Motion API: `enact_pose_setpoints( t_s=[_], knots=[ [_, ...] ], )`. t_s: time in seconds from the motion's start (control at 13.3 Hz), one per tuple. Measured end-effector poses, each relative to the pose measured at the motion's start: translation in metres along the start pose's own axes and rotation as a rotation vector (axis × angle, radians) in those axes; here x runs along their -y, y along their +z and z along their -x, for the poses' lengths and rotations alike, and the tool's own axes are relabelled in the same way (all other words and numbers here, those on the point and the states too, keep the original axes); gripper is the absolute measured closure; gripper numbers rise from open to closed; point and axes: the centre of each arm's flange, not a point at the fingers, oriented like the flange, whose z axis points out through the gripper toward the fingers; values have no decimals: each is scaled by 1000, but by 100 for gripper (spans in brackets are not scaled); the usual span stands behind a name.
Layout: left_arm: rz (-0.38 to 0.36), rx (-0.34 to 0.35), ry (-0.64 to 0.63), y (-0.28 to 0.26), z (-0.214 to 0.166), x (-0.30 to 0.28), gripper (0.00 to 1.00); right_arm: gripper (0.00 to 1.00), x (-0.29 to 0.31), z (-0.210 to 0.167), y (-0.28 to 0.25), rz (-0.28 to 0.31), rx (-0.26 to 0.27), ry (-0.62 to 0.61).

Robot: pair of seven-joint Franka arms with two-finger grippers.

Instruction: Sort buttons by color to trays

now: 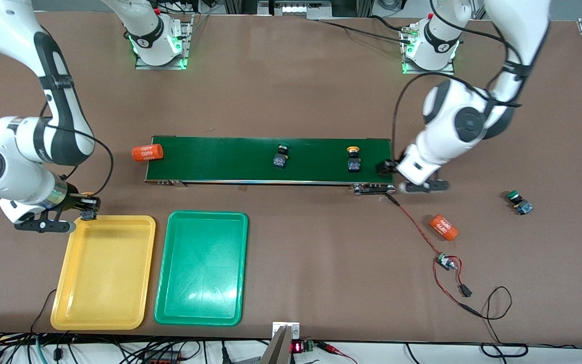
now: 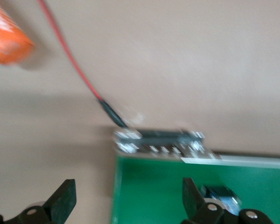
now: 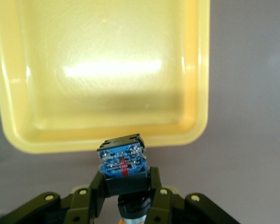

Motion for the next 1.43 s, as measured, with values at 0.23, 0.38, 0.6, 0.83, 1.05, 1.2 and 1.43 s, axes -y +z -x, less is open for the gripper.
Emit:
enact_pose_setpoints(
  t_s=[0.23,0.38,0.6,0.83,1.05,1.2,1.43],
  knots=[
    [-10,-21,-49,-6,-25,40,0,59,0,-7,29,-3,-37,1],
    [-13,-27,-40,-1,-42,58,0,59,-7,-16,36,-3,-62,4],
    [-12,-28,-49,16,-76,88,0,59,-25,-31,44,0,-119,-1],
    [-14,-13,-87,42,-99,112,0,59,-28,-44,61,1,-177,-5],
    [-22,-22,-125,52,-117,135,0,59,-27,-51,86,0,-179,-7],
    [-22,-30,-134,51,-123,140,0,53,-27,-52,96,0,-184,-6],
    [-16,-45,-143,48,-131,139,0,25,-26,-53,100,-1,-186,-7]
  ],
)
